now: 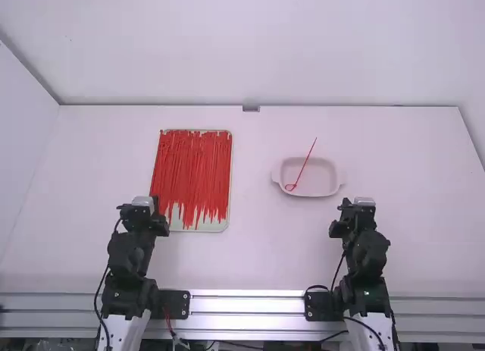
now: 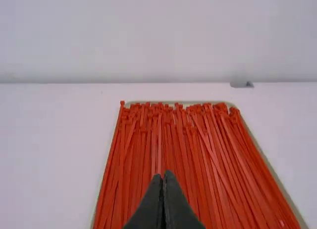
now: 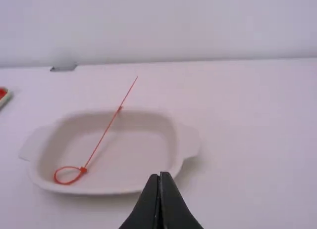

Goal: Fasten the cable tie

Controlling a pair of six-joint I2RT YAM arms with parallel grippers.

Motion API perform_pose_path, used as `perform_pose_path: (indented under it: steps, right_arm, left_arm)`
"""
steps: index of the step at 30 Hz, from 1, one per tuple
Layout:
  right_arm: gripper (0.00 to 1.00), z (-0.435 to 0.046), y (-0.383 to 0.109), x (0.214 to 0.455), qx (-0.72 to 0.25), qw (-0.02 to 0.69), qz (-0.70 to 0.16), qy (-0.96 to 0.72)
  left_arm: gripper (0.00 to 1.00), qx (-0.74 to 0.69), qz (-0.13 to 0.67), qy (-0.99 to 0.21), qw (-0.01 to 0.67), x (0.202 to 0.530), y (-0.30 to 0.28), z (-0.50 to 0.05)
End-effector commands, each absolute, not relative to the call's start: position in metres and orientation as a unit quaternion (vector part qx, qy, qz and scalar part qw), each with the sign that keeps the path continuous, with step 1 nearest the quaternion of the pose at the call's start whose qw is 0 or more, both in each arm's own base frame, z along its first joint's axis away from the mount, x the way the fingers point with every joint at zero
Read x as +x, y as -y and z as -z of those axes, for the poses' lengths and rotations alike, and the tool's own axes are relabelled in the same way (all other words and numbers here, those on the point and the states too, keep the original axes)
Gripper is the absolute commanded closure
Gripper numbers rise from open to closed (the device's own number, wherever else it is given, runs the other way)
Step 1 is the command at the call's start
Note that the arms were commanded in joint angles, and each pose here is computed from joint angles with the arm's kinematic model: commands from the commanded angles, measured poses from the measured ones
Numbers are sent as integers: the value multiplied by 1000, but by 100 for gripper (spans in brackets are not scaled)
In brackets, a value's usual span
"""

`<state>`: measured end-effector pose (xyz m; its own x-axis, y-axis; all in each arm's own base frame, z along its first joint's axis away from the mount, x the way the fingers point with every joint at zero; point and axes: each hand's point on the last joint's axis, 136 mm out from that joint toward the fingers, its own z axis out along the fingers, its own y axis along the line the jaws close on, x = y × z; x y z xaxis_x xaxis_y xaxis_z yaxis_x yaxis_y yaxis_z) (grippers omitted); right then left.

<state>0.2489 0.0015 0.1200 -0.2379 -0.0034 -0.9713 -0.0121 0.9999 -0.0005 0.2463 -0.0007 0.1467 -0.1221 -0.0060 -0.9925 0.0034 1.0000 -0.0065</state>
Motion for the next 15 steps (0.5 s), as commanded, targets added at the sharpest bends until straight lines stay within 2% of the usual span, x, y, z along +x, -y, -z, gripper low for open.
perform_pose_path:
  steps: [1,15]
  right_arm:
    - [100,-121,-3,248,-5,623,-6,-782]
    - [100,-148,-3,246,-5,669,-6,-743]
  left_arm:
    - [100,0,0,-744,668,246,0,-147]
    - [100,0,0,-743,669,246,0,-148]
